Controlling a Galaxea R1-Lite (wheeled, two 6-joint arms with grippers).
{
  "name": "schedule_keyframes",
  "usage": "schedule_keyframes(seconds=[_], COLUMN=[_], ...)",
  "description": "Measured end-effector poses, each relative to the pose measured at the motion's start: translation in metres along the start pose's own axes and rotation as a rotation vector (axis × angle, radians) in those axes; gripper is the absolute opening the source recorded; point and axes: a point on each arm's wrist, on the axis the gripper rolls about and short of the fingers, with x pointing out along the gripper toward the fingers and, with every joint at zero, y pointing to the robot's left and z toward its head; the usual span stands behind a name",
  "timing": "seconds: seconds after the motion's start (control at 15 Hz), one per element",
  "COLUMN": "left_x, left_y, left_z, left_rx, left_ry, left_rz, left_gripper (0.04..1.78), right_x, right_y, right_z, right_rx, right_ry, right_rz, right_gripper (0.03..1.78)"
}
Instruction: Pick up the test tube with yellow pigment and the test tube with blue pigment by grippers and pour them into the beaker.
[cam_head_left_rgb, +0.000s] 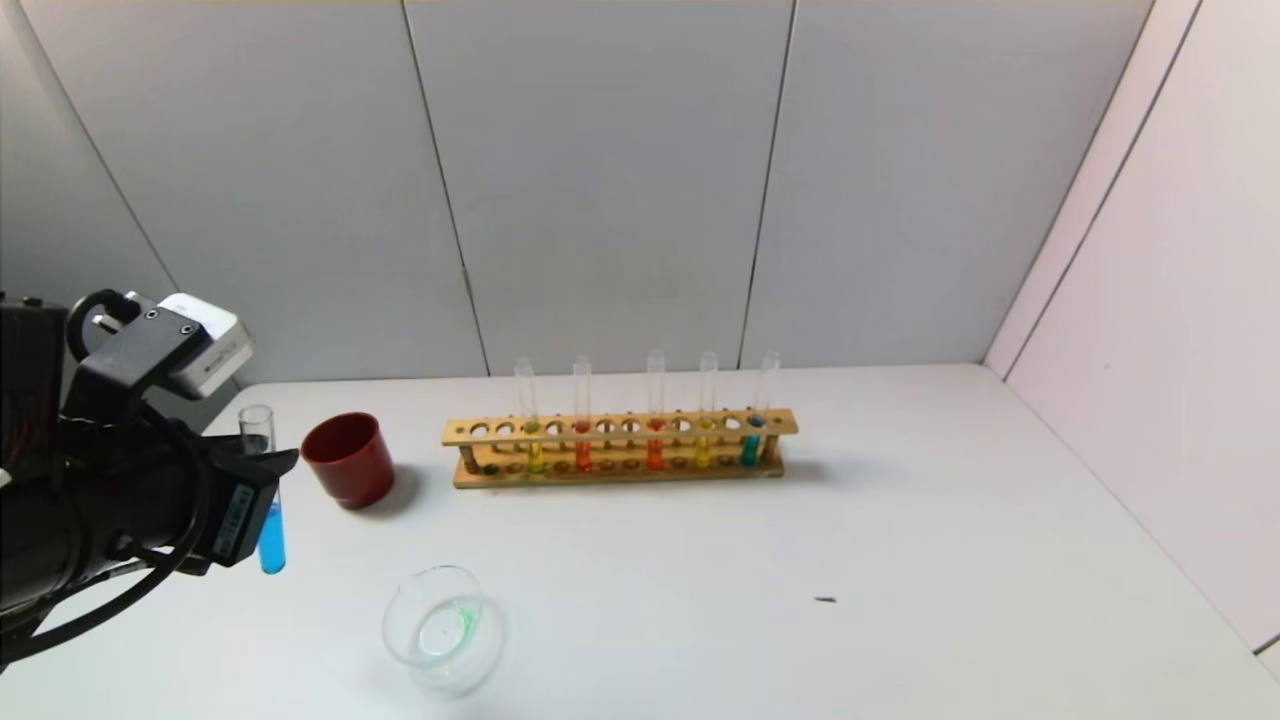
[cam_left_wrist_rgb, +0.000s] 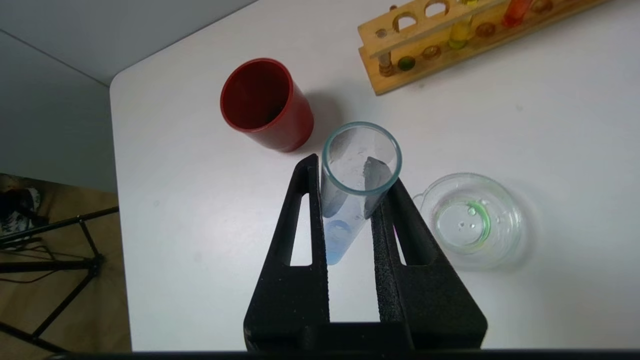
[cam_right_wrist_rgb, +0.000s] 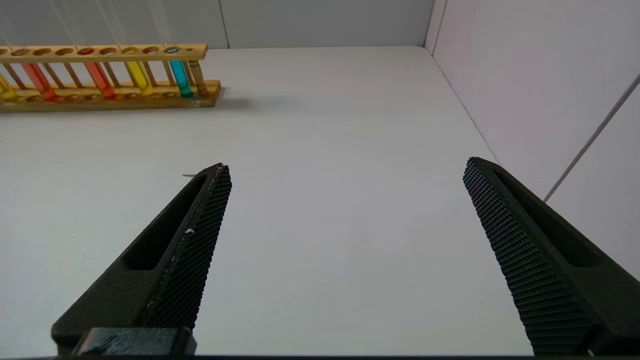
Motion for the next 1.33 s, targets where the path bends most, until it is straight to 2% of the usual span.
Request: schedule_keyframes(seconds=[0.6, 1.13, 1.33], left_x=[0.003, 0.023, 0.031], left_y=[-0.002, -0.028, -0.040], left_z=[-0.024, -0.038, -0.042], left_rx=[0.115, 0.300, 0.371], left_ry=[0.100, 0.272, 0.337], left_rz=[0.013, 0.039, 0.009], left_gripper=[0.31, 0.31, 0.31], right_x=[0.000, 0.000, 0.000], right_y=[0.000, 0.000, 0.000], right_z=[0.000, 0.000, 0.000], right_rx=[0.000, 0.000, 0.000], right_ry=[0.000, 0.000, 0.000], right_rz=[0.000, 0.000, 0.000], right_gripper=[1.70, 1.70, 1.70])
